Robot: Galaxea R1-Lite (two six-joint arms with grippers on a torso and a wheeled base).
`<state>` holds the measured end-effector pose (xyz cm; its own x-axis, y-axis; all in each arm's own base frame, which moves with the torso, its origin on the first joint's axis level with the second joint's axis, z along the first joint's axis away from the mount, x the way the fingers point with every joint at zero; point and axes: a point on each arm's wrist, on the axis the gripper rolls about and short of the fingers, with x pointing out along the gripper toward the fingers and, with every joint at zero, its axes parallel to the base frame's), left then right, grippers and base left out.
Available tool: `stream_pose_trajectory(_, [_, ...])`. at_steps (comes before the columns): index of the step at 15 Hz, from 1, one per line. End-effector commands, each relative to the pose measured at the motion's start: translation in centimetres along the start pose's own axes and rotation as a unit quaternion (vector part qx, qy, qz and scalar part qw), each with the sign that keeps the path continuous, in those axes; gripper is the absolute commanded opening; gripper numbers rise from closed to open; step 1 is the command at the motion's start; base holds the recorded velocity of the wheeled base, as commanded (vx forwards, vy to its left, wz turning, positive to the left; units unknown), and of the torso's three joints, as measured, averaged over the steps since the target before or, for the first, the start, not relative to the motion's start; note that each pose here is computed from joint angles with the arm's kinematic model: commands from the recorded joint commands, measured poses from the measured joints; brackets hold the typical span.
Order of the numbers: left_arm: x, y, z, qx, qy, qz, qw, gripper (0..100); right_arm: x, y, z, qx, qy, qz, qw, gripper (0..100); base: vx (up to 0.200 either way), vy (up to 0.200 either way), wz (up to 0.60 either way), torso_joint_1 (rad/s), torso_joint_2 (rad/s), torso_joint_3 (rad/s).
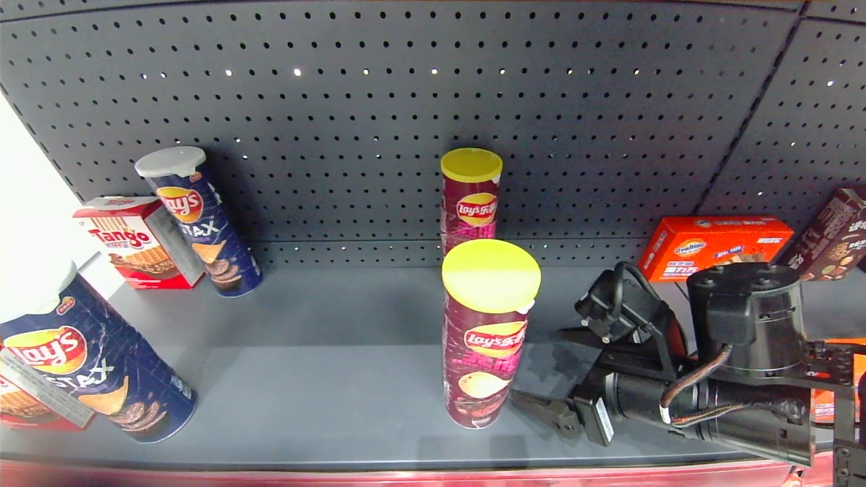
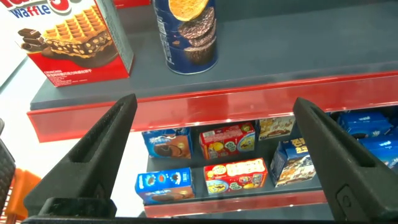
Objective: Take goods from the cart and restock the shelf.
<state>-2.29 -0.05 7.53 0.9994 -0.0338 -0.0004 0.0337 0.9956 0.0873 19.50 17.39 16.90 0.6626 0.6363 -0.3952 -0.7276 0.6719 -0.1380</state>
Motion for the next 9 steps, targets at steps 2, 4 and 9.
stream_pose_trajectory(2, [0.0, 0.0, 0.0, 0.000, 0.001, 0.000, 1.0000, 100, -0.2, -0.1, 0.1, 0.001, -0.003, -0.003, 1.000, 100, 0.000, 0.000, 0.00, 0.000, 0.00, 0.000])
stream_pose_trajectory(4, [0.0, 0.0, 0.0, -0.001, 0.001, 0.000, 1.0000, 100, -0.6, -1.0, 0.2, 0.008, -0.015, -0.022, 1.000, 100, 0.000, 0.000, 0.00, 0.000, 0.00, 0.000])
stream_pose_trajectory(9, [0.0, 0.0, 0.0, -0.002, 0.001, 0.000, 1.0000, 100, -9.8, -5.7, 1.4, 0.036, -0.119, -0.173, 0.977, 100, 0.000, 0.000, 0.00, 0.000, 0.00, 0.000])
